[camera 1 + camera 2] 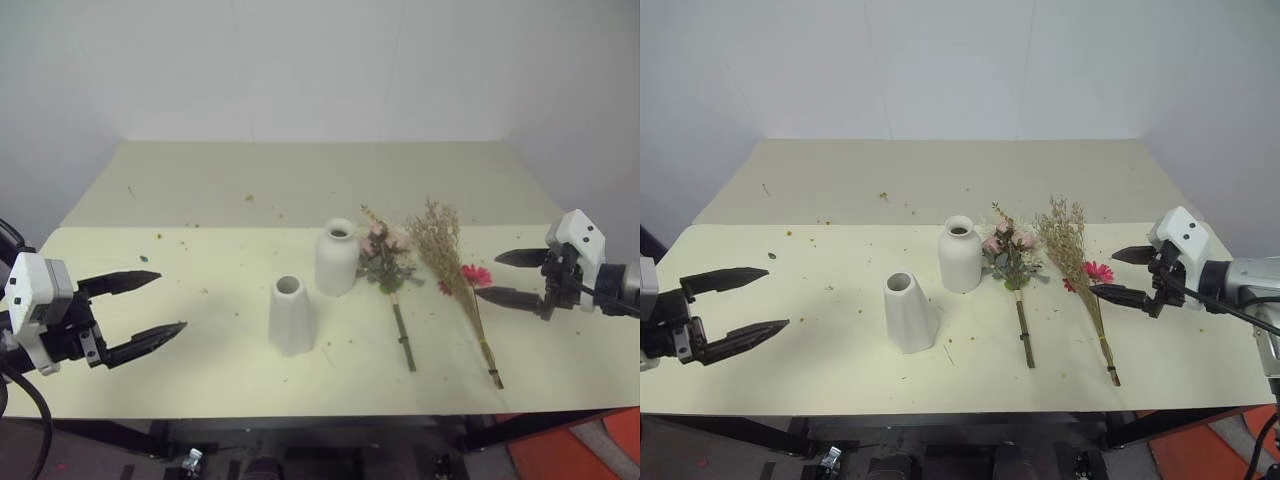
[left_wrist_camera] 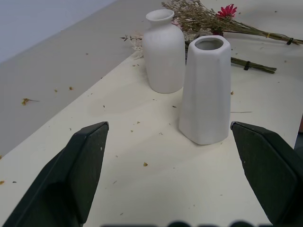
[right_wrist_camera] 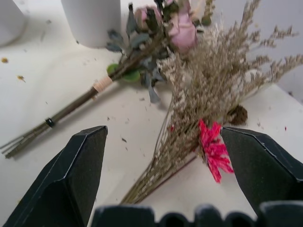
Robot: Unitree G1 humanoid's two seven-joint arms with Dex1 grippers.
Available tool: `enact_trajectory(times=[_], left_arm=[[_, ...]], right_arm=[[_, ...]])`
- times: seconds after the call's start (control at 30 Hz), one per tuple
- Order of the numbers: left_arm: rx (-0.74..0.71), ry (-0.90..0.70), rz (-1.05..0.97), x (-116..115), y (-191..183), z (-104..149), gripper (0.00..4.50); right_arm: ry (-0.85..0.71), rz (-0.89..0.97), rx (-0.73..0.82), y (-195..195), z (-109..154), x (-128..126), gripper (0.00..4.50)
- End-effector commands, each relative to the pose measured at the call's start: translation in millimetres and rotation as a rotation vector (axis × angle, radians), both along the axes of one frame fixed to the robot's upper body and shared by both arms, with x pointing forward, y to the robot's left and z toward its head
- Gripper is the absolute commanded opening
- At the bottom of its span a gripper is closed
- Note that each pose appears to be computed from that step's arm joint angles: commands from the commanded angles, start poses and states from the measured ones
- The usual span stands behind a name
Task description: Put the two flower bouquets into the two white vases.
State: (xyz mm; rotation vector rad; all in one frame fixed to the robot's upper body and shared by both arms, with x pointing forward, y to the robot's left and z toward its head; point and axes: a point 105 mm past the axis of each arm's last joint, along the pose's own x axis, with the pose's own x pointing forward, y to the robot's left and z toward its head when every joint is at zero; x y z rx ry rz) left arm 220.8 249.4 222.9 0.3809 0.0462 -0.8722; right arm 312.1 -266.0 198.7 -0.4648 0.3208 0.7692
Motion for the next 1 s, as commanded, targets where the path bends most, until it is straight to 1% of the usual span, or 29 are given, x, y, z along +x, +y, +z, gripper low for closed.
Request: enact_trajectory(times=[0.03,0.13,0.33,0.43,0.5,0.57,0.63,0.73,0.83,1.0], left_arm=[[0.020,-0.028,-0.027,0.3,-2.7,7.6,4.50],[0.022,-0.029,-0.032,1.5,-3.1,8.2,4.50],[0.023,-0.032,-0.043,2.6,-3.8,9.6,4.50],[0.030,-0.033,-0.058,3.5,-5.0,10.7,4.50],[0.033,-0.037,-0.077,5.5,-7.3,12.6,4.50],[0.021,-0.044,-0.108,7.8,-11.3,16.4,4.50],[-0.019,-0.053,-0.144,10.3,-16.7,24.1,4.50],[-0.023,-0.061,-0.204,14.5,-22.7,34.8,4.50],[-0.030,-0.063,-0.241,20.8,-26.3,44.9,4.50],[-0.014,-0.079,-0.279,32.3,-30.9,54.8,4.50]], right_arm=[[0.003,-0.055,-0.059,-6.9,10.2,0.6,4.47],[0.027,-0.088,-0.081,-10.4,8.3,3.4,4.47],[0.020,-0.057,-0.070,-6.3,11.7,3.1,4.47],[0.065,-0.080,-0.092,-6.7,7.5,4.6,4.47],[0.129,-0.109,-0.088,-4.1,3.5,6.9,4.47],[0.240,-0.172,-0.067,-0.2,-1.3,10.0,4.47],[0.341,-0.246,-0.059,2.9,-5.7,14.2,4.47],[0.440,-0.315,-0.068,8.4,-8.9,19.3,4.47],[0.506,-0.371,-0.109,7.3,-15.5,24.4,4.47],[0.592,-0.390,-0.134,8.0,-23.3,29.7,4.47]])
